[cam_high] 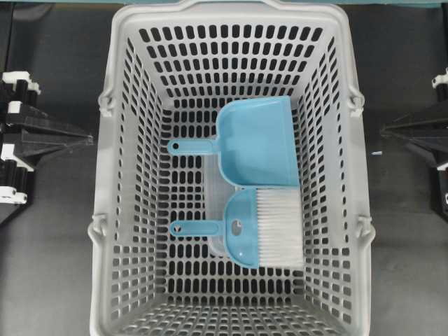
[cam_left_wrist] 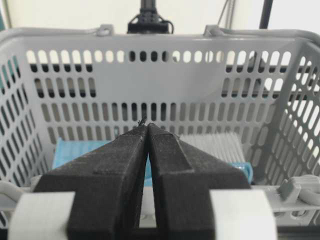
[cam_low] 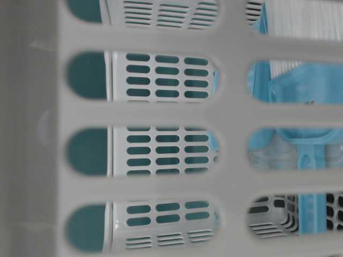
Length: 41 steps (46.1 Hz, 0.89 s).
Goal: Pick up the hand brush from the shopping basket with the left arm.
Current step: 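Move the open left gripper over the blue hand brush handle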
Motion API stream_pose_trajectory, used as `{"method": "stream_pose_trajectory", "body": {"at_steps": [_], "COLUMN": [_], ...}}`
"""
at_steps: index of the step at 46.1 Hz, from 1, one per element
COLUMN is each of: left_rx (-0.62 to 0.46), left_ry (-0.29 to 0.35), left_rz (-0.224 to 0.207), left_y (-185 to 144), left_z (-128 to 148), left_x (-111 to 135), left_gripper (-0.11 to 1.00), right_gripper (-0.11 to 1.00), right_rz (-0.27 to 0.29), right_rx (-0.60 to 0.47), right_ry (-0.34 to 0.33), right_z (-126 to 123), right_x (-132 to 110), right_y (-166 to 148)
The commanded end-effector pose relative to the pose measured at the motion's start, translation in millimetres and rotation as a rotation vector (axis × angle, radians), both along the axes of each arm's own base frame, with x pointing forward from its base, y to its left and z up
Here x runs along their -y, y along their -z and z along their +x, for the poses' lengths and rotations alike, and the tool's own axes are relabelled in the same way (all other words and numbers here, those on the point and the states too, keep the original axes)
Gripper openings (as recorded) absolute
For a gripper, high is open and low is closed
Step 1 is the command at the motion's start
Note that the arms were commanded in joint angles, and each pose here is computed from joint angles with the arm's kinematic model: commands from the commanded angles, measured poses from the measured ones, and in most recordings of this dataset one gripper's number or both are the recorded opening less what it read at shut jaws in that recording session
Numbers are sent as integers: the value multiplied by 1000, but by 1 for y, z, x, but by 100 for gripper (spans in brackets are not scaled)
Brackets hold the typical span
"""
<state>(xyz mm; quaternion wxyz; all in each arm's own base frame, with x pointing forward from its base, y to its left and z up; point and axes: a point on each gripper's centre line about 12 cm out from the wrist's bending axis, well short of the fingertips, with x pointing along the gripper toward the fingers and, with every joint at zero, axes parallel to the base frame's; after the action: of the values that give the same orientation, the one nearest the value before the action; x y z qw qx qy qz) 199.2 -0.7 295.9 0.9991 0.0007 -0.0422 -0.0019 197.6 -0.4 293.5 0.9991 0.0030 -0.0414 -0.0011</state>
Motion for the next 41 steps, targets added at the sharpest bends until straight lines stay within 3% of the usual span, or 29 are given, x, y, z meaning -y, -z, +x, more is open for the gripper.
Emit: {"method": "stream_pose_trajectory", "body": {"at_steps": [1,7,11,18,29,34,41], "left_rx": [-3,-133,-231,-328,-466,-531,-634], "left_ry": [35,33,38,58,60,50,29], "left_rz": [1,-45,-49,-39,-45,-47,-46], "left_y": [-18,-27,-32,-44,-52,-57,-54], "left_z": [6,15,20,30,50,59,76], "left_x": [6,7,9,16,21,20,18], "left_gripper": [6,0,0,0,0,0,2], "right_gripper": [0,0,0,0,3,23,68], "right_rz": [15,105,135,145,142,140,137], "right_rx": [26,-40,-100,-157,-340,-329,-324], "right_ry": [0,-1,-7,-13,-25,-36,-48], "right_z": [2,4,6,9,7,7,9], "right_x": [0,0,-1,-3,-7,-9,-11], "right_y": [-11,-13,-14,-22,-15,-20,-19]}}
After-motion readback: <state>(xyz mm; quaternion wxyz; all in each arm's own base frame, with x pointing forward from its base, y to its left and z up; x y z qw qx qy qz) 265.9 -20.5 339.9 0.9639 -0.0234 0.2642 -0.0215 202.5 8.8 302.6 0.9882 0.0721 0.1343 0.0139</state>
